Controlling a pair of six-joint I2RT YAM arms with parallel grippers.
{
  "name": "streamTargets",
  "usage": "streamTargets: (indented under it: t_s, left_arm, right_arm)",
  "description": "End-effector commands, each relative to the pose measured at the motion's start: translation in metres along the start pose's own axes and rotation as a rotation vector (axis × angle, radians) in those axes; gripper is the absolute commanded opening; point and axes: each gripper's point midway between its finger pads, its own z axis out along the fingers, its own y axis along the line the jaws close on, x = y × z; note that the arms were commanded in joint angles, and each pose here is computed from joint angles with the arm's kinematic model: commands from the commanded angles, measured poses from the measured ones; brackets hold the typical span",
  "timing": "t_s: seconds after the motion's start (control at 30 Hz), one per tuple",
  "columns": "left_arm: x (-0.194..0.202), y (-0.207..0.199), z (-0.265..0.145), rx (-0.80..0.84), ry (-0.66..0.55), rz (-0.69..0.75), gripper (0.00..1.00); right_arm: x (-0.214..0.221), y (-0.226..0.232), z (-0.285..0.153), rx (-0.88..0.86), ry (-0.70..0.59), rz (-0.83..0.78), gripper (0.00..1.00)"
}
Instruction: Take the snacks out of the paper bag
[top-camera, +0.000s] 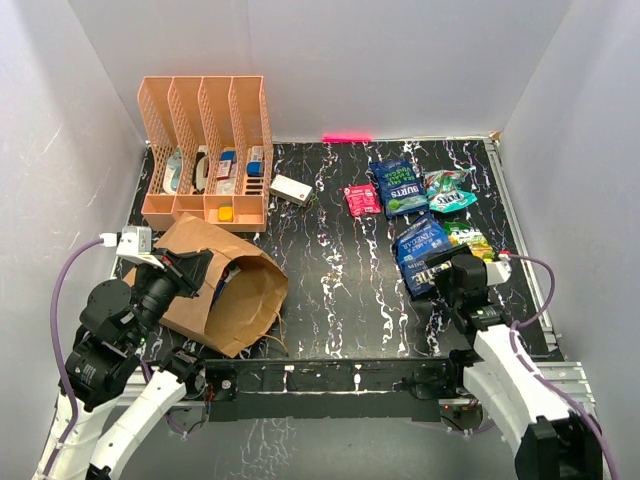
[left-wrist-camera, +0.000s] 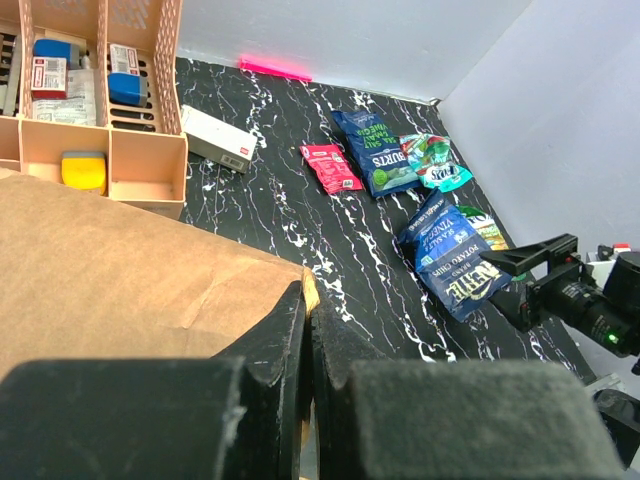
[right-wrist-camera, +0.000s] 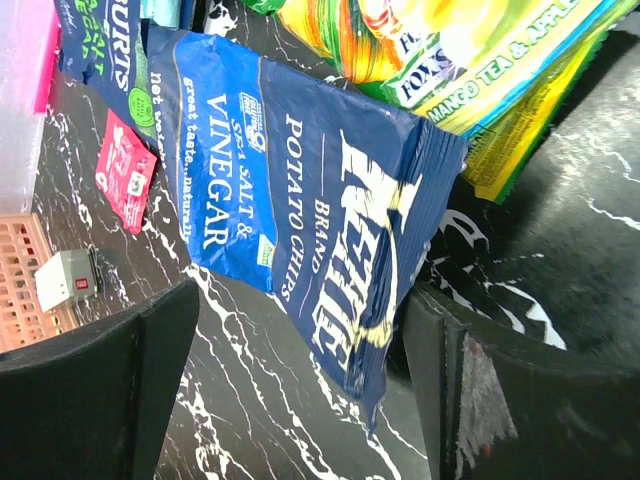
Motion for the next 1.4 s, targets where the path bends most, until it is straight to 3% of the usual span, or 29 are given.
streamTargets:
  t_s: [0.0, 0.2, 0.3, 0.4, 0.53, 0.63, 0.87, 1.17, 1.37]
  left_arm:
    - [-0.004, -0.004, 0.003, 0.018, -0.015, 0.006, 0.00]
    - [0.001, -0.006, 0.007, 0.029, 0.007, 0.006, 0.00]
    - [0.000, -0.006, 0.007, 0.030, 0.005, 0.007, 0.00]
    - [0.002, -0.008, 0.007, 0.040, 0.013, 0.008, 0.00]
    - [0.002, -0.007, 0.006, 0.037, 0.011, -0.001, 0.00]
    - [0.003, -0.009, 0.005, 0.050, 0.012, -0.006, 0.00]
    - [0.001, -0.009, 0.002, 0.046, 0.004, -0.010, 0.00]
    - [0.003, -0.008, 0.002, 0.039, 0.013, -0.028, 0.00]
    - [0.011, -0.007, -0.007, 0.056, 0.031, -0.010, 0.00]
  right_arm:
    - [-0.012, -0.015, -0.019, 0.052, -0.039, -0.014, 0.89]
    - [-0.057, 0.016, -0.050, -0.057, -0.202, 0.003, 0.98]
    - [-0.078, 0.048, -0.065, -0.191, -0.276, -0.121, 0.99]
    - [-0.077, 0.080, -0.075, -0.315, -0.252, -0.269, 0.99]
    - [-0.056, 0.112, -0.081, -0.442, -0.119, -0.398, 0.98]
    - [-0.017, 0.138, -0.089, -0.645, 0.062, -0.535, 0.98]
    - [0.064, 0.163, -0.113, -0.933, 0.458, -0.567, 0.98]
    - [0.215, 0.179, -0.169, -0.969, 0.562, -0.919, 0.99]
    - [0.293, 0.177, -0.187, -0.957, 0.491, -1.250, 0.98]
